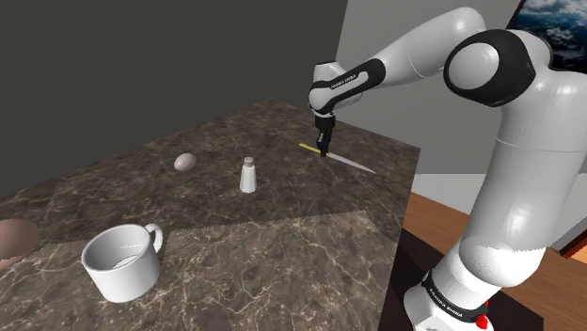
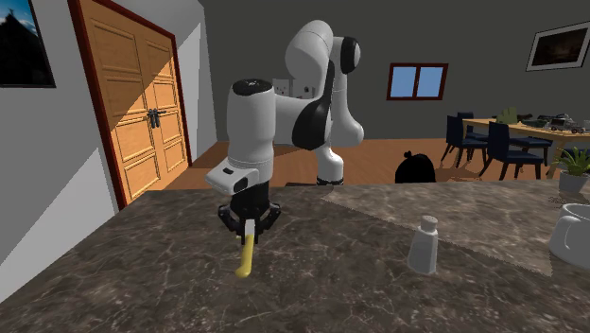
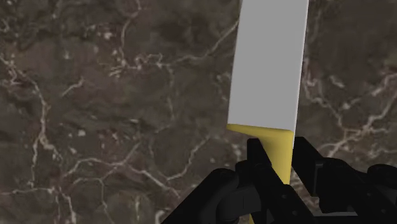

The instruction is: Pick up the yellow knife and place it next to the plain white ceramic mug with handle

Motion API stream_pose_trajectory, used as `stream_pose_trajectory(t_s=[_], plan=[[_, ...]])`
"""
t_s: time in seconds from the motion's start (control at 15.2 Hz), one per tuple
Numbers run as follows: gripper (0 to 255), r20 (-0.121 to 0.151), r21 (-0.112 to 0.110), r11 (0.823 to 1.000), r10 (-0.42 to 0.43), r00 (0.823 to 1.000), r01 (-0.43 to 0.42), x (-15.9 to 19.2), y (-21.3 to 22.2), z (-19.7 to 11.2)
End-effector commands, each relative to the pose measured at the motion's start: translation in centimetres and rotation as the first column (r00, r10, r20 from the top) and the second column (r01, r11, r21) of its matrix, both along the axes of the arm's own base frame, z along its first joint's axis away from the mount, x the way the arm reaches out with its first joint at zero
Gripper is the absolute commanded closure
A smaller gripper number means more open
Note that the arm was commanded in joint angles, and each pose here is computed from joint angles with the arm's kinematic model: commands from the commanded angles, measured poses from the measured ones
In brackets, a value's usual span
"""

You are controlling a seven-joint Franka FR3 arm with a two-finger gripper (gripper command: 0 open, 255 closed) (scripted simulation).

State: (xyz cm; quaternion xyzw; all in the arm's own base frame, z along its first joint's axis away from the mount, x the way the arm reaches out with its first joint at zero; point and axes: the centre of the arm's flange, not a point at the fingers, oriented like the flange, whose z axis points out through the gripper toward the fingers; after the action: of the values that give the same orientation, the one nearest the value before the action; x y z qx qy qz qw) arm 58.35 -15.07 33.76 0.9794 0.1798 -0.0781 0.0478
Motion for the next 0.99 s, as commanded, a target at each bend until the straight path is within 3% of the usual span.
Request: stream_pose_trajectory(t_s=[0.0, 0.92], plan=[[255, -0.001, 0.0, 1.0, 0.0, 1.0, 0.0, 0.0, 0.0, 0.0], [255, -0.001, 0.0, 1.0, 0.0, 1.0, 0.0, 0.0, 0.0, 6.3]])
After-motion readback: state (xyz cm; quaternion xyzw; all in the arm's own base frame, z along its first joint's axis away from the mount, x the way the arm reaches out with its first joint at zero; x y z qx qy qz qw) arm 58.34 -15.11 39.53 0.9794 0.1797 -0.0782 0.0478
